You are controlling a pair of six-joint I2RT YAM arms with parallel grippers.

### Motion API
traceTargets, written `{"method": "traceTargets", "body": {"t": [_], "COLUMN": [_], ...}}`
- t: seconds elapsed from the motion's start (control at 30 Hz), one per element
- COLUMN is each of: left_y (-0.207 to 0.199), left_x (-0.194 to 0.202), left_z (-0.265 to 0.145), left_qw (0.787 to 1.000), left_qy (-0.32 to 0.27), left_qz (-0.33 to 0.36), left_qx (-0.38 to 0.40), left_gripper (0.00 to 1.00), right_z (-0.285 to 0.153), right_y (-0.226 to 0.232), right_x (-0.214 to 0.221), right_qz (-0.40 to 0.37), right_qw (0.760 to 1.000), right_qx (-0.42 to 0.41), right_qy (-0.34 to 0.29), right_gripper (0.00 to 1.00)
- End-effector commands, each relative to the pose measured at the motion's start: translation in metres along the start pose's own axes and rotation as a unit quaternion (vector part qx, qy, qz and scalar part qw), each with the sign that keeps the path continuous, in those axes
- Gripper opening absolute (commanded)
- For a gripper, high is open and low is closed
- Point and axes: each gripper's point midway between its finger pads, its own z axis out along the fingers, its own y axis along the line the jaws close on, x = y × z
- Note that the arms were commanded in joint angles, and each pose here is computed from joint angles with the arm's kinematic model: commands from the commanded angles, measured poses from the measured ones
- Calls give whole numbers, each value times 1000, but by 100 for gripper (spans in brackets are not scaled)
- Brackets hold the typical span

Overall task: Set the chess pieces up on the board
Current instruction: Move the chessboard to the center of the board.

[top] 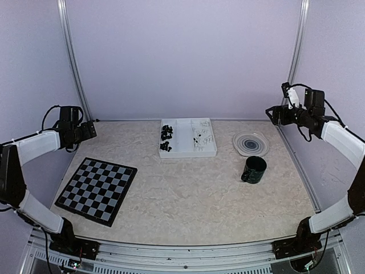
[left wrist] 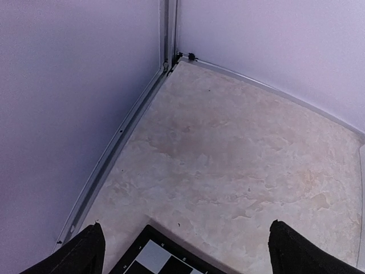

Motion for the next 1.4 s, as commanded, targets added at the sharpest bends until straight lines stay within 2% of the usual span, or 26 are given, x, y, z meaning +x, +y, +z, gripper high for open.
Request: {"method": "traceTargets", "body": {"t": [0.0,0.17,0.27,0.4,0.57,0.77,1.03,1.2,1.37], "left_y": [24,37,43,46,57,67,61,40,-22], "left_x": [16,35,49,78,105,130,170,189,195], "left_z": [15,31,42,60,70,65,49,27,-7], "left_qw": [999,996,994,985,976,967,953,942,944], "left_qy": [27,65,97,163,206,240,296,321,314], "left_qz": [-14,-27,-20,-18,-11,-15,-58,-91,-61], "left_qx": [-42,-48,-54,-48,-64,-81,-37,15,78], "left_gripper": [99,99,99,99,99,99,99,99,99], "right_z": [1,-10,-17,-22,-25,-28,-26,-23,-19], "right_y": [32,75,88,96,101,104,106,107,109], "right_x": [25,66,82,91,95,96,101,105,111], "right_qz": [-20,-42,-46,-54,-65,-76,-75,-72,-66], "right_qw": [995,976,967,961,955,952,948,945,943], "right_qx": [-94,-214,-250,-273,-288,-297,-309,-317,-325], "right_qy": [9,16,14,13,10,7,15,20,28], "right_gripper": [99,99,98,98,98,97,97,97,96]}}
